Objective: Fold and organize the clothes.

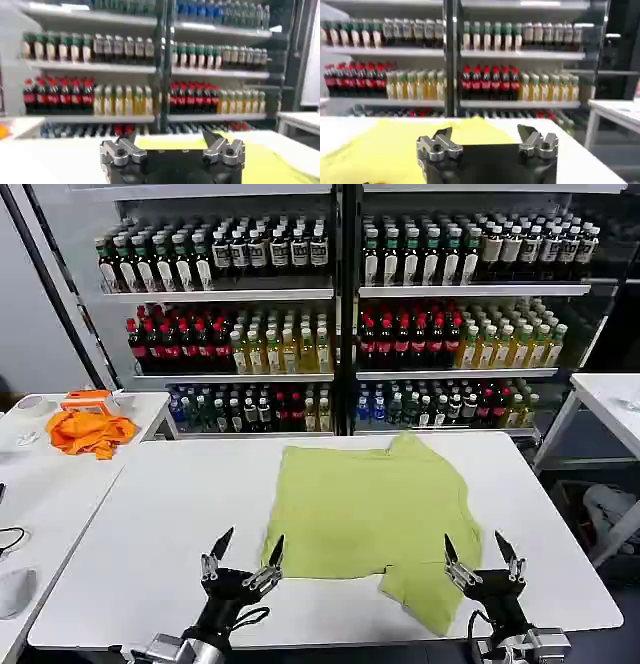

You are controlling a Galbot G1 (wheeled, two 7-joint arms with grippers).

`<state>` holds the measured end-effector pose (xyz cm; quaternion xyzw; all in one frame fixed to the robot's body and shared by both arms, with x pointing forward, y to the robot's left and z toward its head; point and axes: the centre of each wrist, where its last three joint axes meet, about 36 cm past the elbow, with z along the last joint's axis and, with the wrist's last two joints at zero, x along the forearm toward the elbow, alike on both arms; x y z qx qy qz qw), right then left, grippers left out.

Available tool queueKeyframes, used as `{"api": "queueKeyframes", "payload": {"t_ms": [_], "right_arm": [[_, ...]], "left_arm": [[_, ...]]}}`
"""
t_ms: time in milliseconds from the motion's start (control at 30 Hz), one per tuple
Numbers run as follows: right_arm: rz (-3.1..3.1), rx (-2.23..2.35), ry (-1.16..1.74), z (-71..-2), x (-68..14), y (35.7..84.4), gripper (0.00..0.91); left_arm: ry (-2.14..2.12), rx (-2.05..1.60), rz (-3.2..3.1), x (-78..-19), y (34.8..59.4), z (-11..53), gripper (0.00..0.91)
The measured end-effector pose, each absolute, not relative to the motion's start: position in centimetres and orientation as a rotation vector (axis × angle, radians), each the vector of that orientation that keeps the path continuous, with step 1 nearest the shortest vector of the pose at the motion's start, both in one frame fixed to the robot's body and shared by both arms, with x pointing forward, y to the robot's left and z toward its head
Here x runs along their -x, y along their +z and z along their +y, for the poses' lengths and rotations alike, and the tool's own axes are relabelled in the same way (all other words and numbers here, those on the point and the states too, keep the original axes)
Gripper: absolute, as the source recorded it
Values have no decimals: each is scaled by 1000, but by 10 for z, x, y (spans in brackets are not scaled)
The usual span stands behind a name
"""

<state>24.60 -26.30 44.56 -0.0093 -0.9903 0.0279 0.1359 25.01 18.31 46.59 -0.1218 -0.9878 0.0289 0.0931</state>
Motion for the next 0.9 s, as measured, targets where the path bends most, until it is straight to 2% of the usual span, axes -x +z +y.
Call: {"api": "queueKeyframes", "payload": {"t_ms": [900], "right_arm": [[-2671,-10,67,-228,-231,404,907]], "left_arm": [[-108,284,-2629,-313,410,185,907]]}}
